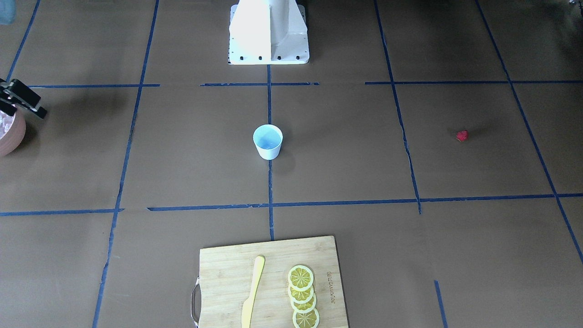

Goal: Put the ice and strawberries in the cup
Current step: 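Release ice into the cup and withdraw the right gripper toward the bowl, then grasp more ice cubes from the pink bowl with the right gripper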

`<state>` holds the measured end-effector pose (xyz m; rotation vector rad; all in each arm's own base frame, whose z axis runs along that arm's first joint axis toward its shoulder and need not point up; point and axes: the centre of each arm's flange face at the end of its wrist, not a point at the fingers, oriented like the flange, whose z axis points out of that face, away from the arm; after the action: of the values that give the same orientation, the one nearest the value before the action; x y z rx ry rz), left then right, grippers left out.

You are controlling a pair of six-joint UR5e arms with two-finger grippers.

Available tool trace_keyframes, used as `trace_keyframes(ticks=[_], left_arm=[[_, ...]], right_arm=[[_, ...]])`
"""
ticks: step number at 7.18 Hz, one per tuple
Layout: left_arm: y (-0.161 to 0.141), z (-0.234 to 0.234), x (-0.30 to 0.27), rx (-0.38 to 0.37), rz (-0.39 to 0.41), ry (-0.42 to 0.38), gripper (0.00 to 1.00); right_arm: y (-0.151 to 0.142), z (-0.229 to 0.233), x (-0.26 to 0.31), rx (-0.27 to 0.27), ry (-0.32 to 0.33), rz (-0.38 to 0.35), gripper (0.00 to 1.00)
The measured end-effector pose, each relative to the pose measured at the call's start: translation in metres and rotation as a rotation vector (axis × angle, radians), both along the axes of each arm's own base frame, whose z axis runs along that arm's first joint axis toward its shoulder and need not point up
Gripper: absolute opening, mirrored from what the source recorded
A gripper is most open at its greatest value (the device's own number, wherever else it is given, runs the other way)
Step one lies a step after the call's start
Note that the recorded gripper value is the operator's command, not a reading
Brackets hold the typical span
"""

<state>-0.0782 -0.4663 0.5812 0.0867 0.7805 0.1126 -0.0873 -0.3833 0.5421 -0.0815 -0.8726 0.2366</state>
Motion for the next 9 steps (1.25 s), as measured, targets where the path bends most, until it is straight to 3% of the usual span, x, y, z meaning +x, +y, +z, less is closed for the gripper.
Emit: trace_keyframes(ticks=[3, 6, 9], left_arm=[[0.0, -0.004, 0.0, 0.008, -0.001, 0.0, 1.0], [0.001, -0.006, 0.0, 0.012, -0.001, 0.0, 1.0], [0.001, -0.007, 0.0, 0.013, -0.001, 0.0, 1.0]], right_arm=[[0.014, 0.063, 0.009, -0.083, 0.045, 0.003, 0.94], [0.013, 0.086, 0.013, -0.094, 0.104, 0.02, 0.92], [0.011, 0.102, 0.012, -0.113, 0.121, 0.017, 0.86]])
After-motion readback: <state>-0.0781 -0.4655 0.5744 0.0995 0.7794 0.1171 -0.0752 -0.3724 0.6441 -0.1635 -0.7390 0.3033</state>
